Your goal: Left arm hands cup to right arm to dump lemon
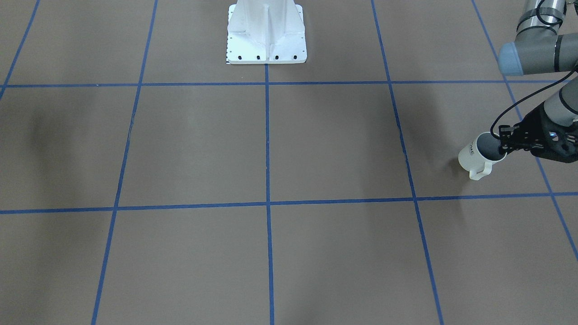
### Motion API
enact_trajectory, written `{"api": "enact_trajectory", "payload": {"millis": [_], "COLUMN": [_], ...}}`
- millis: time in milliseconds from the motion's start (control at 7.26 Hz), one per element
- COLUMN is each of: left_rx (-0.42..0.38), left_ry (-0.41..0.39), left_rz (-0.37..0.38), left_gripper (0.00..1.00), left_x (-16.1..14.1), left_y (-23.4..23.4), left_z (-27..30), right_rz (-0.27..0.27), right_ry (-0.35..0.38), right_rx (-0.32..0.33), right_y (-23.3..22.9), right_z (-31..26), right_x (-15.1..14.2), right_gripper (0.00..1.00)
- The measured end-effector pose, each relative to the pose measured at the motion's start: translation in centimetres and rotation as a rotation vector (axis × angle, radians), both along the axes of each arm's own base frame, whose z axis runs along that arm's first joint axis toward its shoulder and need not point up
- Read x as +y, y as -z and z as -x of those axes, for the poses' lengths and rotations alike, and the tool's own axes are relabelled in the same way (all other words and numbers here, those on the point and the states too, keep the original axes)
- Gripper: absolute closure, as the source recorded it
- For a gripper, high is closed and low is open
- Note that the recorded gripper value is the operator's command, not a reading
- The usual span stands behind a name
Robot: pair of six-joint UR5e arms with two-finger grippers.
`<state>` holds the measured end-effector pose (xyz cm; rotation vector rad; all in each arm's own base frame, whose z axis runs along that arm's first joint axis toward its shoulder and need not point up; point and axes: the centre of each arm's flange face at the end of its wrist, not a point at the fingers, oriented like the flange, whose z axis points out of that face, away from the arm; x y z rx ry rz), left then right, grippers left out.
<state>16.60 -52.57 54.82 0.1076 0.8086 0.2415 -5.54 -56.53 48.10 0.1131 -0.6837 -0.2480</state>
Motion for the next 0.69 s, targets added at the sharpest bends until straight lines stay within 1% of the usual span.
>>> {"api": "enact_trajectory", "payload": {"millis": [138,275,688], "left_rx": [0.003,0.003,0.008], "left_ry": [-0.003,-0.005,0.007], "left_rz": [0.009,0.015,0.011], "left_gripper": [0.17,0.01,0.0], "left_x": [-0.11,-0.16,-0.25], "left_y": [-0.15,-0.39,-0.15], "left_z": [-0.14,-0.19,0.68], "right_rz": [0.01,0.015,0.022], "right_ry": [-0.001,-0.002,-0.001], "right_rx": [0.001,0.001,0.003], "right_y": [-0.42,-0.65,-1.35], "right_z": [-0.05,-0.09,-0.36], "right_x": [0.18,0.31,0.76], "right_gripper": [0.0,0.0,0.0]}}
